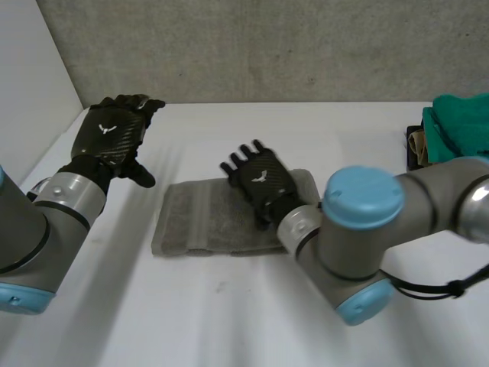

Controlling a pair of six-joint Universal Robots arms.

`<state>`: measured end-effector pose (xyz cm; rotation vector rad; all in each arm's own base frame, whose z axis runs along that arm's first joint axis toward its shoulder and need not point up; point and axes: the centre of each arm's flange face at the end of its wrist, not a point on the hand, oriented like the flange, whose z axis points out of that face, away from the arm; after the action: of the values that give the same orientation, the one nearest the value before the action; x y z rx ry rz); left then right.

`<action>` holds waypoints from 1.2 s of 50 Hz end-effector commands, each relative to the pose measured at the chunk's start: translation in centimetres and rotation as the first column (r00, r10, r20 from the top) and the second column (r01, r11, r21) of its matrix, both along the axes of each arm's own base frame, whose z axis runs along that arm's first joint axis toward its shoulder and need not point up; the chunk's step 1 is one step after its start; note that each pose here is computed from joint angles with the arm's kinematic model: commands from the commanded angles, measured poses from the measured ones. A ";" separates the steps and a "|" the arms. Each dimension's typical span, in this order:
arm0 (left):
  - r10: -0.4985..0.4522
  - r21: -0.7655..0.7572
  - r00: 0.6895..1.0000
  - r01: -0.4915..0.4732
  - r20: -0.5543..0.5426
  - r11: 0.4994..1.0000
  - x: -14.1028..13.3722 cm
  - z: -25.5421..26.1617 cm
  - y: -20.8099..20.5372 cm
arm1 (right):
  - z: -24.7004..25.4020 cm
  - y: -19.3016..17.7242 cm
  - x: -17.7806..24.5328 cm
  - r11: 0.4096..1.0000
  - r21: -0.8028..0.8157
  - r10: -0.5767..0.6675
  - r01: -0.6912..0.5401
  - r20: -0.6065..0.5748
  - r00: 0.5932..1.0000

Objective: Fold the laundry.

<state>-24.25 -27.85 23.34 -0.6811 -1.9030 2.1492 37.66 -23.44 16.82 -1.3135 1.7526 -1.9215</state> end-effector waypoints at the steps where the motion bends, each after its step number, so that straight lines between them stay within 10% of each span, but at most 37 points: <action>1: -0.060 0.001 0.998 0.060 -0.001 0.998 -1.8 -0.5 1.1 | -0.7 -1.2 -3.5 0.957 0.267 -0.123 0.114 0.018 0.992; 13: -0.070 0.019 0.998 0.070 0.006 0.997 -2.1 -1.3 1.3 | -4.7 -6.4 -10.7 0.878 0.228 -0.391 0.420 -0.163 0.906; 21: -0.070 0.012 0.998 0.070 0.003 0.997 -2.1 -0.9 1.6 | 2.8 -6.5 -11.6 0.862 -0.238 -0.465 0.447 -0.023 0.885; 27: -0.072 0.000 0.997 0.072 -0.002 0.997 -2.1 -0.5 1.8 | 1.5 0.6 -4.1 0.947 -0.320 -0.064 0.018 -0.133 0.989; 34: -0.074 0.014 0.997 0.074 0.000 0.997 -2.3 -0.7 2.2 | -3.6 6.8 -0.5 0.910 -0.197 0.326 -0.365 -0.205 0.923; 43: -0.117 0.038 0.990 0.120 -0.075 0.992 -3.4 0.0 3.1 | -3.4 5.3 -2.3 0.984 -0.102 0.120 -0.146 -0.226 0.967; 49: -0.155 0.051 0.983 0.161 -0.100 0.986 -5.2 1.3 4.1 | 2.6 1.0 -5.4 0.998 -0.002 -0.067 0.067 0.053 0.996; 60: -0.151 0.257 0.988 0.149 -0.013 0.955 -11.9 -2.4 7.3 | 2.3 -3.0 -7.0 0.892 0.415 -0.233 0.180 0.081 0.969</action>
<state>-33.13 -21.93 23.58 -0.7249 -1.8690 1.8728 30.97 -24.39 20.70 -0.9560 1.9598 -1.7938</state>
